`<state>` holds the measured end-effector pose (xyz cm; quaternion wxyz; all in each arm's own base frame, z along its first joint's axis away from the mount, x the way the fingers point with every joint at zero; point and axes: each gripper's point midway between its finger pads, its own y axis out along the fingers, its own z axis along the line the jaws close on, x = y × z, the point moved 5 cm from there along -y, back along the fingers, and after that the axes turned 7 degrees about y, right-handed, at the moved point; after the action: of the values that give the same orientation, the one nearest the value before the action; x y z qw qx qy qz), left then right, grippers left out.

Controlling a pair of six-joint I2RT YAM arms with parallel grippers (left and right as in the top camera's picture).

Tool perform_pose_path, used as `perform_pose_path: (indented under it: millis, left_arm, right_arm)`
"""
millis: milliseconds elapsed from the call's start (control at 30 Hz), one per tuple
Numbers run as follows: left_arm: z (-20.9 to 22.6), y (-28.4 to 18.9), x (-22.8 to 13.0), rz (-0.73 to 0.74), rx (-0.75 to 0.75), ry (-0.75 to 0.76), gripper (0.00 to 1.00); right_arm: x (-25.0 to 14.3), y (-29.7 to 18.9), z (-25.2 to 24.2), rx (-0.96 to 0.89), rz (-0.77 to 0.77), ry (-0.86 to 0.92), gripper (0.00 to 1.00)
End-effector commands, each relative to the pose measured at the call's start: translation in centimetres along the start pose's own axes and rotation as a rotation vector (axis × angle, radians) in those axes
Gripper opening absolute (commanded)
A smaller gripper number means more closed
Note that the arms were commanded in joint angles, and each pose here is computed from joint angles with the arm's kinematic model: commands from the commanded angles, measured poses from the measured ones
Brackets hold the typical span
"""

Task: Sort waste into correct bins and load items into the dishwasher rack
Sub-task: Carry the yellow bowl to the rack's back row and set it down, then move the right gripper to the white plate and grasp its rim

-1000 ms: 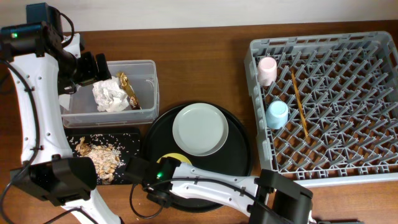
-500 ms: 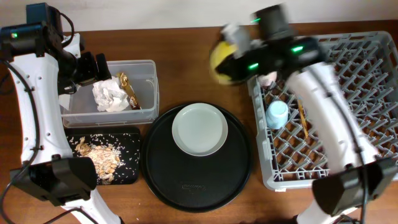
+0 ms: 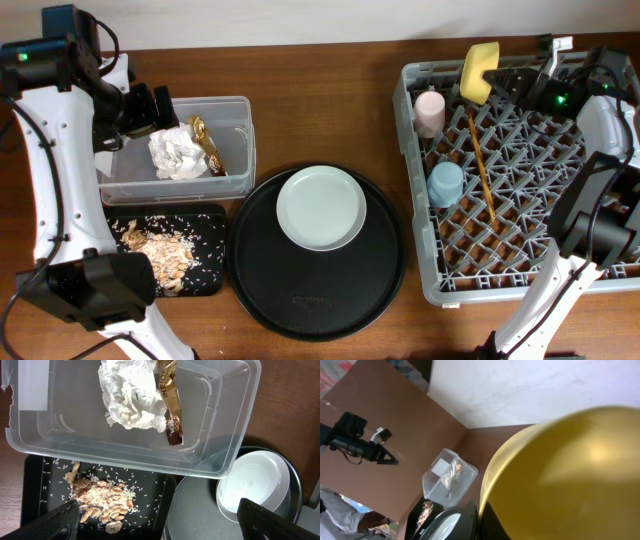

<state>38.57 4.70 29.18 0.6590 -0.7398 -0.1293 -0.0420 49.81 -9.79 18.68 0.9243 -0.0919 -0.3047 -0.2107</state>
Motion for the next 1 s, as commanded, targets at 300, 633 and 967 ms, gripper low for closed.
perform_pose_path:
  millis: [300,633,967]
  left_arm:
    - [0.1,-0.2,0.1,-0.006,0.004,-0.008,0.99]
    - [0.1,-0.2,0.1,-0.006,0.004,-0.008,0.99]
    - [0.1,-0.2,0.1,-0.006,0.004,-0.008,0.99]
  right_arm:
    - [0.0,0.2,-0.6,0.032,0.0,0.068,0.04]
    - [0.4,-5.8,-1.5,-0.035,-0.099,0.136,0.47]
    - [1.1,-13.8,-3.2,-0.358,-0.251,0.391,0.52]
